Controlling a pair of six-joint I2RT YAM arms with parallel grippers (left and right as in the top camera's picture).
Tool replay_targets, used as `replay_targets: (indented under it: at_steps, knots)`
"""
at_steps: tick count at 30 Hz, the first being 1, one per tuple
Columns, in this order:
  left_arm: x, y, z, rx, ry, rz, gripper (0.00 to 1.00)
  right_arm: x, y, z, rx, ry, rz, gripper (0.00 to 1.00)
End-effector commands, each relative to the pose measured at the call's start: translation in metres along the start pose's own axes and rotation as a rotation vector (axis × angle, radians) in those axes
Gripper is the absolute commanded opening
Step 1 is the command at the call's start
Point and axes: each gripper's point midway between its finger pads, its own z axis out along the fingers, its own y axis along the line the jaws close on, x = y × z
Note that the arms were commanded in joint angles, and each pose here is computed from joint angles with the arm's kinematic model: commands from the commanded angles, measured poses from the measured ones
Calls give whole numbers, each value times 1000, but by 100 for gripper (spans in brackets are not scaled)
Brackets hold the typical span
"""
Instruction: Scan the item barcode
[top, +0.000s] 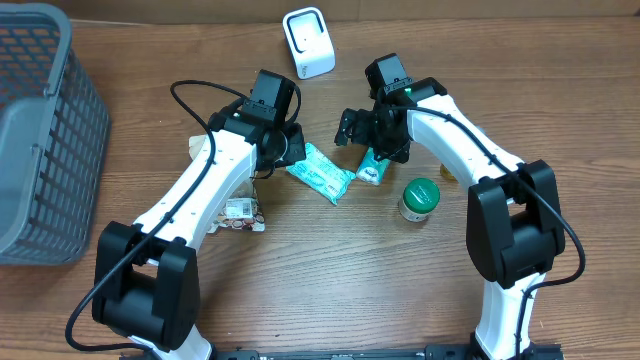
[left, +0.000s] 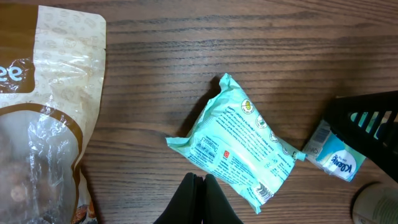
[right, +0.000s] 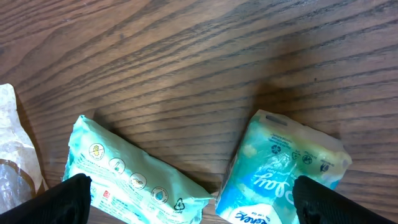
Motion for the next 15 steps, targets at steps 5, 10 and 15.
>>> replay_targets:
  at_steps: [5, 10, 15]
  knots:
    - [6, 3, 7, -21, 21, -2, 4, -7, 5, -5, -12, -22, -7, 100]
    - [7, 4, 7, -22, 23, -2, 5, -7, 5, -5, -12, -22, -7, 100]
    - [8, 4, 7, -25, 26, -2, 5, -7, 5, -5, -12, -22, -7, 100]
